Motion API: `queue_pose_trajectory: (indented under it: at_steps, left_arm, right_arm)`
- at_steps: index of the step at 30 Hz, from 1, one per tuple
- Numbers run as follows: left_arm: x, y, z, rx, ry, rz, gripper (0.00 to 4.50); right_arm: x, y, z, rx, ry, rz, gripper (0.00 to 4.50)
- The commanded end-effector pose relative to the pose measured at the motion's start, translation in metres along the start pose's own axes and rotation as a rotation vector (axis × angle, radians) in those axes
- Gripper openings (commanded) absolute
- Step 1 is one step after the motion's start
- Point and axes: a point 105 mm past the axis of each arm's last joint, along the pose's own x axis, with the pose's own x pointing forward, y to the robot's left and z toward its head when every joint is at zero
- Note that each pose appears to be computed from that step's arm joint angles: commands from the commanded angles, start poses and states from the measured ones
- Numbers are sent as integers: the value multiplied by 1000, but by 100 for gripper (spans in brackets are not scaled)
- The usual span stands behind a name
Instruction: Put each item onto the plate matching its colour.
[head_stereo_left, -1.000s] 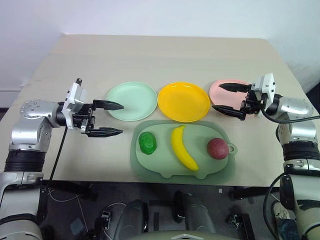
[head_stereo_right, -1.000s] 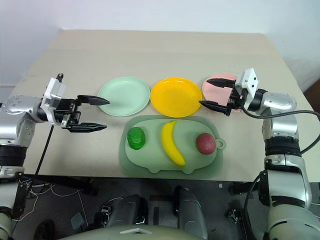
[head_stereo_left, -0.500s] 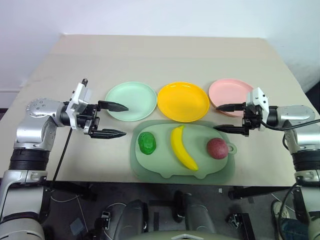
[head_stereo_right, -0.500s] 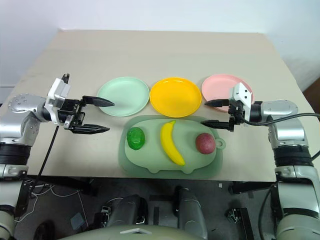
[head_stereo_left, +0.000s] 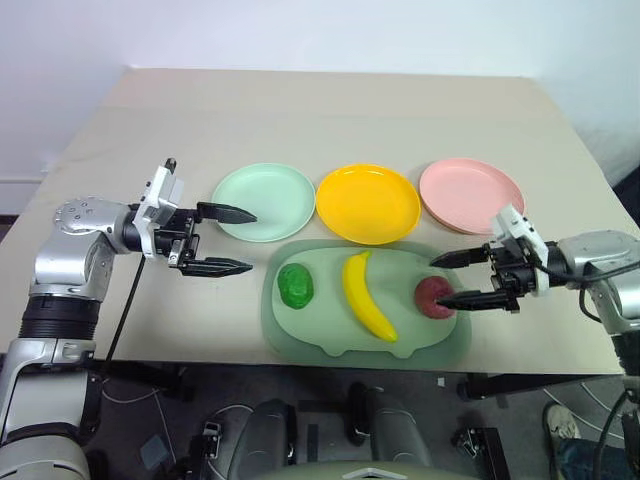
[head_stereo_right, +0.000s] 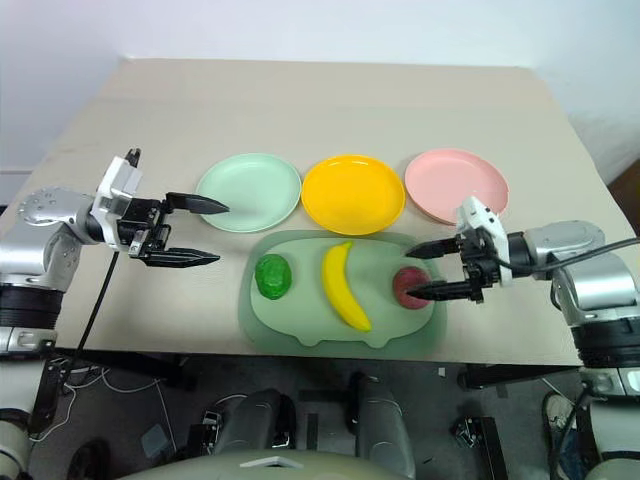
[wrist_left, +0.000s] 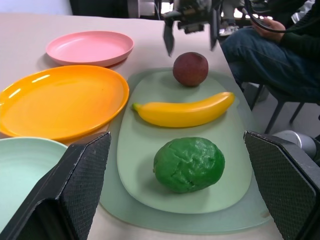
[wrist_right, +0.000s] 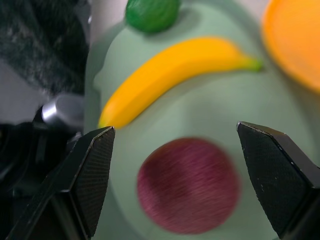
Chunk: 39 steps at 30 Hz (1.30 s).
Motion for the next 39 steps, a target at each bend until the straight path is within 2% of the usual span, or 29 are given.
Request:
queue_pose_trajectory:
  at_steps: [1,14,16,18,19,22,25,27,29,33,36,39]
  left_arm:
    - [-3,0,7,26,1,-3,446]
    - [-6,2,8,27,13,6,446]
    - [-7,2,8,26,15,6,450]
    - [-7,3,8,26,16,8,450]
    - [-7,3,8,27,16,8,450]
    - [-7,3,8,29,17,9,450]
    - [-8,2,9,31,17,12,450]
    - [-8,2,9,29,14,11,450]
    - [-8,1,9,29,13,12,450]
    - [-8,1,7,26,11,12,450]
    - [-8,2,7,27,9,13,450]
    - [-8,2,8,28,10,10,450]
  right_arm:
    - [5,4,1,-61,20,-4,411]
    - [16,-1,-6,-153,51,-49,411]
    - [15,-5,-7,-138,55,-58,372]
    - [14,-9,-9,-206,79,-84,325]
    - [14,-4,-13,-178,89,-44,303]
    - [13,1,-20,-188,122,-11,296]
    - [13,-7,-21,-188,124,-48,295]
    - [13,-6,-8,-165,65,-31,293]
    - [10,-15,13,-183,-9,-85,293]
    - [-6,-35,64,-158,-229,-181,293]
    - [-21,-65,90,-141,-346,-357,293]
    - [-33,-102,90,-146,-342,-587,293]
